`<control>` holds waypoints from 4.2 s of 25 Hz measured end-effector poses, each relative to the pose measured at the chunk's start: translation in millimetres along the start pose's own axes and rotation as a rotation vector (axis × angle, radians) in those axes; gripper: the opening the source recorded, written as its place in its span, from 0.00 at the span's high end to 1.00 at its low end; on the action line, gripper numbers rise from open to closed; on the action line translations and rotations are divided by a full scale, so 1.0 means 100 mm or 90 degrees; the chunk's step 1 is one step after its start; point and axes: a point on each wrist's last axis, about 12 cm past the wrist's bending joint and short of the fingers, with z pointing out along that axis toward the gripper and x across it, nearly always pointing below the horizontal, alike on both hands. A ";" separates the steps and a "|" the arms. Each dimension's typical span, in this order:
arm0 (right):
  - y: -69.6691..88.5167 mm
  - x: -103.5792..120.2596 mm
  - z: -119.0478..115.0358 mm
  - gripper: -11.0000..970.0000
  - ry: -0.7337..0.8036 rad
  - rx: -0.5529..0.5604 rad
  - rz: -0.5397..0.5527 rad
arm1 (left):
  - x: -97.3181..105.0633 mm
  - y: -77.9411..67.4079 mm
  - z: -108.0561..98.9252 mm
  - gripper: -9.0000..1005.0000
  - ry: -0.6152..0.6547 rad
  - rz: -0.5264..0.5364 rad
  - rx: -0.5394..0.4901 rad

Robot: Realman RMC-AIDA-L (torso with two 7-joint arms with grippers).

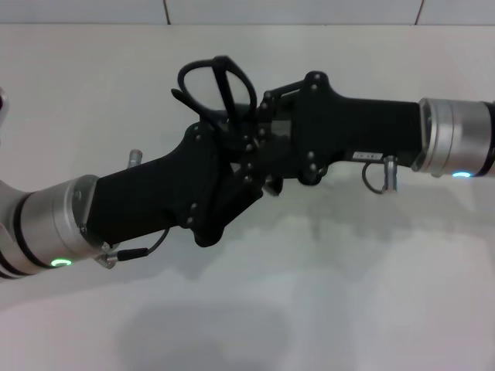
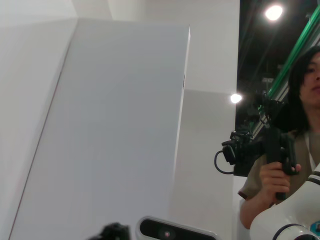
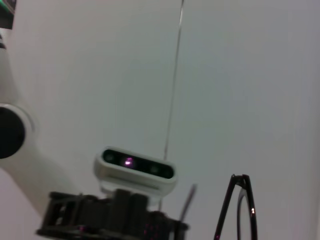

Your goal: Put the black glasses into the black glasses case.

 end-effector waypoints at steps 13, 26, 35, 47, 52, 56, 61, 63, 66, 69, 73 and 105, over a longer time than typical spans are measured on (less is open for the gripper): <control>0.12 0.02 0.02 0.89 0.003 -0.030 -0.004 | 0.04 -0.05 -0.04 0.96 0.002 -0.013 -0.003; 0.06 -0.08 -0.27 0.89 0.019 0.038 0.021 | 0.01 -0.20 -0.32 0.96 -0.016 -0.005 -0.057; 0.11 -0.50 -0.17 0.88 0.380 0.022 -0.026 | -0.25 -0.33 -0.90 0.96 -0.031 0.064 -0.184; -0.21 -0.64 0.62 0.87 0.739 -0.022 -0.154 | -0.29 -0.31 -0.99 0.96 -0.019 0.103 -0.216; -0.34 -0.55 0.88 0.86 0.785 -0.036 -0.226 | -0.25 -0.33 -0.99 0.96 -0.017 0.110 -0.224; -0.38 -0.38 1.00 0.86 0.798 -0.040 -0.271 | -0.19 -0.38 -0.99 0.96 -0.018 0.113 -0.233; -0.41 -0.26 1.09 0.85 0.801 -0.045 -0.304 | -0.13 -0.45 -1.02 0.96 -0.017 0.108 -0.249; -0.40 -0.23 1.12 0.85 0.800 -0.047 -0.318 | -0.12 -0.45 -1.03 0.96 -0.015 0.106 -0.254; -0.37 -0.16 1.16 0.85 0.794 -0.051 -0.349 | -0.11 -0.46 -1.03 0.96 -0.013 0.102 -0.258; -0.36 -0.13 1.17 0.85 0.789 -0.050 -0.365 | -0.10 -0.46 -1.04 0.96 -0.012 0.099 -0.261; -0.37 -0.09 1.18 0.84 0.785 -0.046 -0.380 | -0.08 -0.46 -1.03 0.96 -0.009 0.095 -0.266; -0.35 0.00 1.15 0.80 0.792 -0.043 -0.379 | -0.06 -0.46 -1.02 0.96 -0.008 0.091 -0.267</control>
